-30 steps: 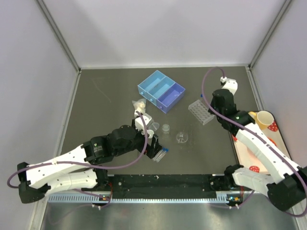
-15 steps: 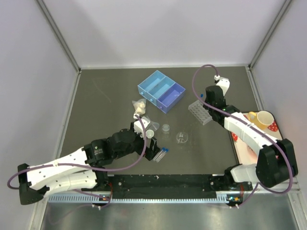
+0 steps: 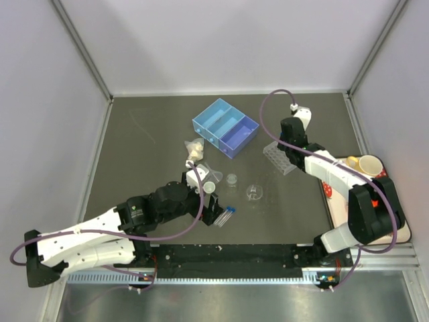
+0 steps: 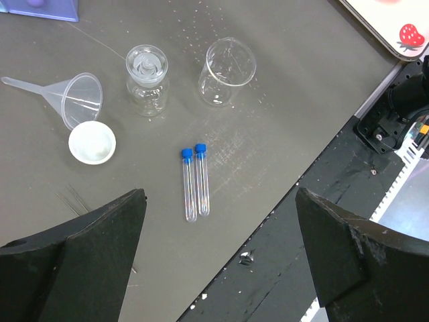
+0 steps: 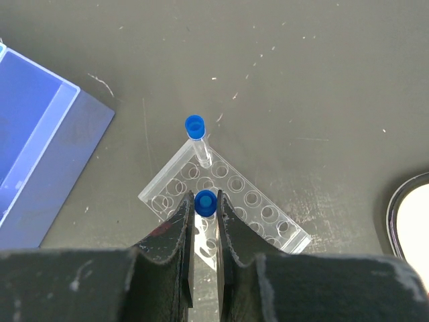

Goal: Organize the chemistry lab equipment

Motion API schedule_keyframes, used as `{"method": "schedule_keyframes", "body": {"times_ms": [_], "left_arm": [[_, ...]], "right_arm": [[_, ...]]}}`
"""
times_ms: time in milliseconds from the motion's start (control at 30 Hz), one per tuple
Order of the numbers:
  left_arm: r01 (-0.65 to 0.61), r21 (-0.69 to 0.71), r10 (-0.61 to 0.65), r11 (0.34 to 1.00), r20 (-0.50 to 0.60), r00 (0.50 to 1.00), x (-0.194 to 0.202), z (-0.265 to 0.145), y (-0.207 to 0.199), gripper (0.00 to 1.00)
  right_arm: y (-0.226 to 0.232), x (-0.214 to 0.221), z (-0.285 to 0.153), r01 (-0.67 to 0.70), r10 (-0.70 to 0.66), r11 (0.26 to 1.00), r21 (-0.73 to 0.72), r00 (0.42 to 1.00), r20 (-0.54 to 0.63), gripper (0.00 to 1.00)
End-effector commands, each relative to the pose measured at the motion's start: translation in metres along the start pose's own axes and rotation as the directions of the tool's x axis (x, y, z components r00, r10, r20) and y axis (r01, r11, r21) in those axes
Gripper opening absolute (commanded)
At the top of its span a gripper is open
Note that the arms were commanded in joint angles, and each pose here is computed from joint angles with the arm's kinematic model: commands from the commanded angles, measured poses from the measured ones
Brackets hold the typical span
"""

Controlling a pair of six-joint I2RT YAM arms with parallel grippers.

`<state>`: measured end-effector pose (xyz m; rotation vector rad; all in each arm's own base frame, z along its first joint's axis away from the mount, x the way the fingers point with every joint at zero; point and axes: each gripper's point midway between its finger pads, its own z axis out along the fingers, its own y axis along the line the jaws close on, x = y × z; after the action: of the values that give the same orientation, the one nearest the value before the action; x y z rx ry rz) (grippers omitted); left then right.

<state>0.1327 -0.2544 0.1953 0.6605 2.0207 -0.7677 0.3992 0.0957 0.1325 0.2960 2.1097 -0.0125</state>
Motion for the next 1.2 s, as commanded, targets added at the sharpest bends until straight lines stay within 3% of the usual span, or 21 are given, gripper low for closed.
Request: {"method": "schedule_keyframes", "body": {"times_ms": [0,1167], "left_arm": [[0.012,0.012,-0.013,1.0,0.06,0.998,-0.014,-0.002,-0.003,0.99],[-0.011,0.001,0.011,1.0,0.037,0.999,-0.016,0.004,-0.004,0.99]], "right_arm": [[0.009,-0.034,0.003,-0.02,0.022,1.0,-0.018,0.996,0.085,0.0],[0.001,-0.021,0.03,0.037,-0.04,0.998,0.049,0.997,0.061,0.0]]}}
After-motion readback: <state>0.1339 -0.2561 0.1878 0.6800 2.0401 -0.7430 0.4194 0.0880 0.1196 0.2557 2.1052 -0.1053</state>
